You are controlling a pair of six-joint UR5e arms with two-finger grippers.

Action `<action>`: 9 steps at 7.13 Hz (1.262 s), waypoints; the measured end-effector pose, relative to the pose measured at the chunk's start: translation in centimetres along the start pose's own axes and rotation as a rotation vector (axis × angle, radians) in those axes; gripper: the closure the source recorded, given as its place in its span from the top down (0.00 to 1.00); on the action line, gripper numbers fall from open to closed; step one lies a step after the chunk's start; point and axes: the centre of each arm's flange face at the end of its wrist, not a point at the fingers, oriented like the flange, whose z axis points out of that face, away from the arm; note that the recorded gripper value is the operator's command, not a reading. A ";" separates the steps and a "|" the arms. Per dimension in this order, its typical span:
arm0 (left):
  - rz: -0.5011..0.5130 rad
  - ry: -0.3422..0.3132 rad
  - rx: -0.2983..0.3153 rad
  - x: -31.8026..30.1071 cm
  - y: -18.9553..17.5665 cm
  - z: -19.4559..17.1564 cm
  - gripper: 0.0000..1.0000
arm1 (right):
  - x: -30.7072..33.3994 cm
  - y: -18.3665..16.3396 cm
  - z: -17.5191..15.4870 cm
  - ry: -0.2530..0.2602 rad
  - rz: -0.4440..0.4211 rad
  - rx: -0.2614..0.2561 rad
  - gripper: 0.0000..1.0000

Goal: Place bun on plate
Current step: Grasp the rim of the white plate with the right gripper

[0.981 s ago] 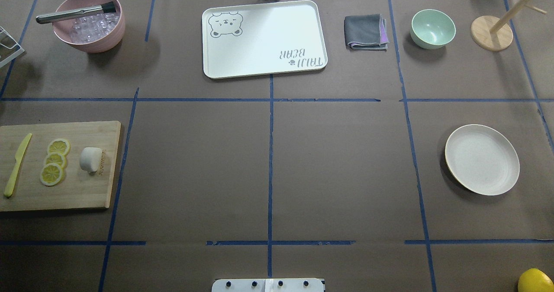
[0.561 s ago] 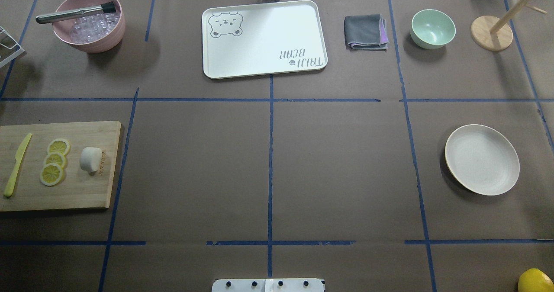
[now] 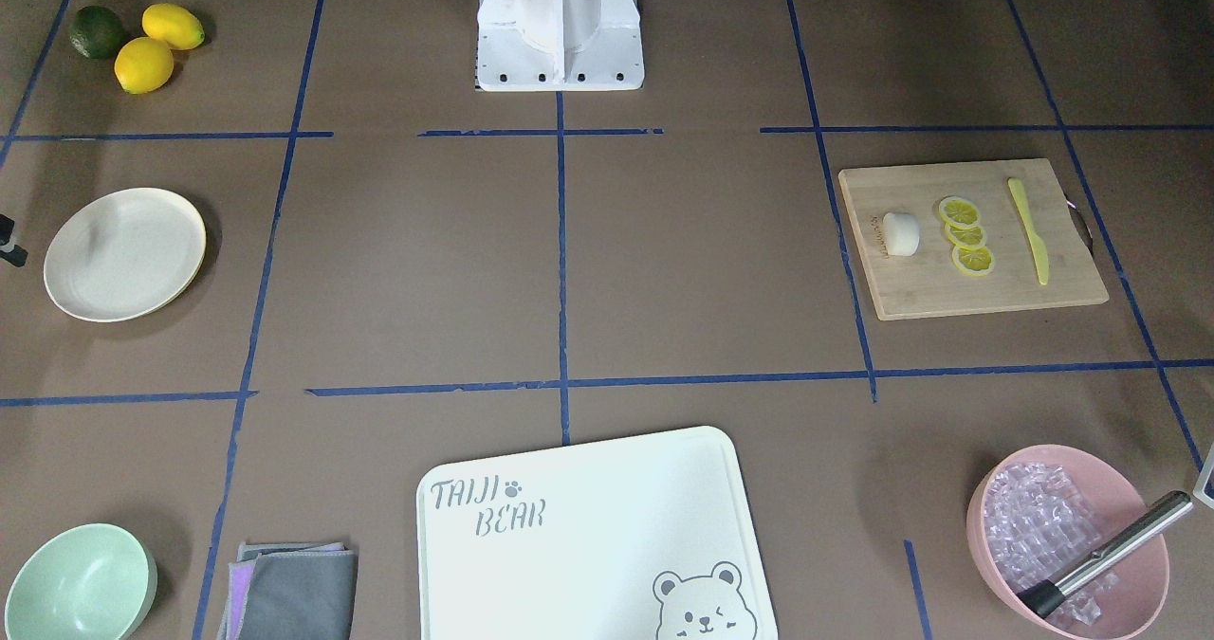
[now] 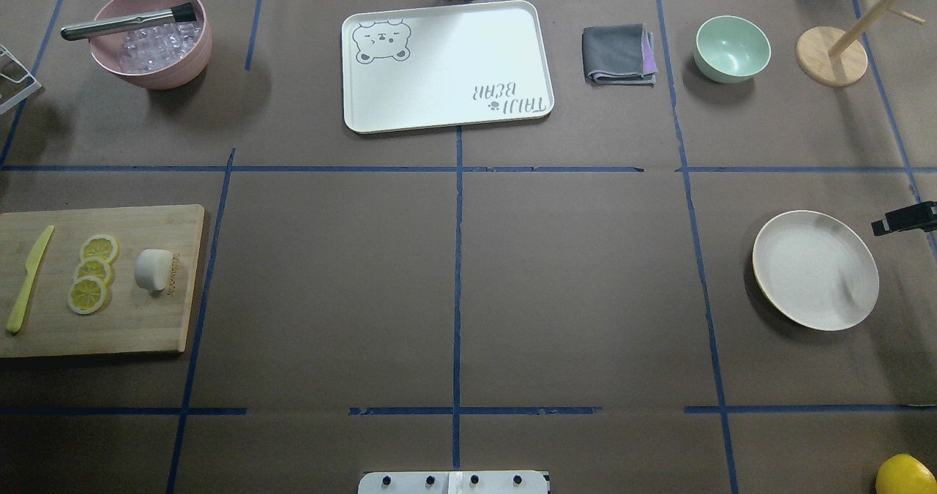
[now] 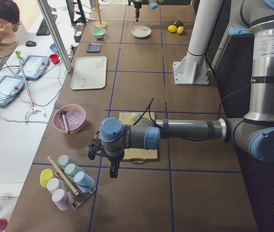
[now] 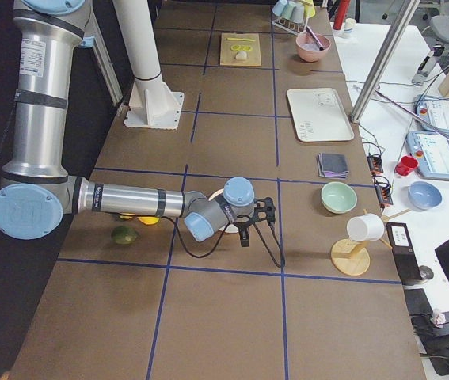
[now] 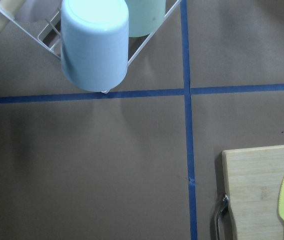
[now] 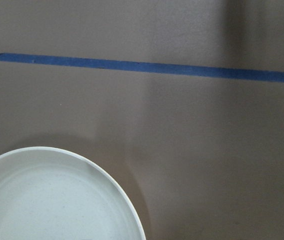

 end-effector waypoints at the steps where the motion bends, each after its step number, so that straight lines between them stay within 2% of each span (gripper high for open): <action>1: 0.001 0.000 0.001 0.0 0.0 0.0 1.00 | -0.7 0.9 1.1 -0.011 0.000 -0.008 0.93; 3: 0.002 0.000 0.001 0.1 -0.1 0.0 1.00 | -1.0 2.3 2.3 -0.014 -0.004 -0.037 0.88; 4: 0.002 0.000 0.000 0.1 -0.1 0.0 1.00 | -0.9 3.0 2.9 -0.011 -0.006 -0.053 0.81; 5: 0.002 0.000 0.000 0.1 -0.1 0.0 1.00 | -0.8 3.5 3.2 -0.007 -0.006 -0.066 0.68; 6: 0.002 0.000 0.000 0.1 -0.1 0.0 1.00 | -0.7 3.9 3.5 -0.006 -0.005 -0.076 0.31; 7: 0.002 0.000 0.000 0.1 -0.1 0.0 1.00 | -0.7 4.1 3.8 -0.004 -0.006 -0.084 0.03; 9: 0.002 0.000 0.001 0.1 -0.1 0.0 1.00 | -0.6 4.2 4.0 -0.004 -0.010 -0.090 0.00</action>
